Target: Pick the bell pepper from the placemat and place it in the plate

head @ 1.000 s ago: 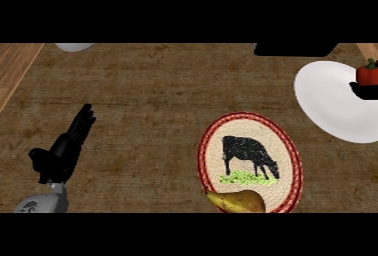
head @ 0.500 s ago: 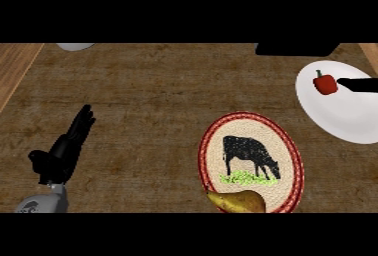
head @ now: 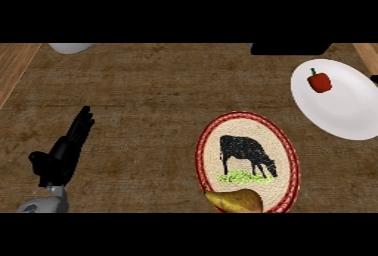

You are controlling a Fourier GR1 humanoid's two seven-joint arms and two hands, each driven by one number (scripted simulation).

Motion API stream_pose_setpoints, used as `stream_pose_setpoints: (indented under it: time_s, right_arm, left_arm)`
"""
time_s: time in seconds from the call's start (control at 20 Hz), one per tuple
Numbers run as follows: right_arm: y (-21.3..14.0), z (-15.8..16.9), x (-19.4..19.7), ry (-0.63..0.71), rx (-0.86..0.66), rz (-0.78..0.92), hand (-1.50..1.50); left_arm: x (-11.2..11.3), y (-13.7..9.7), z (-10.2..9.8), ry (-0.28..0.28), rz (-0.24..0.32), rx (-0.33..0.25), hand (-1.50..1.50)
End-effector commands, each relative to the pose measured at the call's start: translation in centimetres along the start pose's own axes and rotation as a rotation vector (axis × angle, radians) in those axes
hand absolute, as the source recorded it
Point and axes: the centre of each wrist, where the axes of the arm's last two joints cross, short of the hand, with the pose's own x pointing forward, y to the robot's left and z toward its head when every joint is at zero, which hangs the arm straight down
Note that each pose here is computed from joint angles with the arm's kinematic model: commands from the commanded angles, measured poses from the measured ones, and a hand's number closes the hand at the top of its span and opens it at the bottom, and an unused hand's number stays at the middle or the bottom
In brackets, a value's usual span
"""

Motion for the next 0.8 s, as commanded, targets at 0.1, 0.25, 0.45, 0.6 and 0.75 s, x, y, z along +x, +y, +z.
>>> stream_pose_setpoints:
  time_s: [0.1,0.25,0.45,0.6,0.75]
  right_arm:
    - [-7.9,0.5,-4.8,-0.031,-0.037,-0.152,-1.50]
    - [-12.0,1.4,-7.2,-0.027,0.008,-0.135,-1.50]
    - [-14.2,2.2,-8.9,-0.074,0.039,-0.139,-1.50]
    - [-17.8,3.8,-10.8,-0.081,0.084,-0.114,-1.50]
    - [-18.8,4.0,-11.1,-0.066,0.082,-0.075,-1.50]
  left_arm:
    - [-0.4,1.0,-0.2,-0.011,-0.002,0.010,0.00]
    - [0.7,0.4,0.3,0.010,-0.001,0.007,0.00]
    - [0.2,0.3,-0.7,-0.008,0.003,-0.015,0.00]
    - [0.1,1.3,-0.4,0.000,-0.001,0.012,0.00]
    - [0.1,0.5,-1.7,0.004,0.000,0.002,0.00]
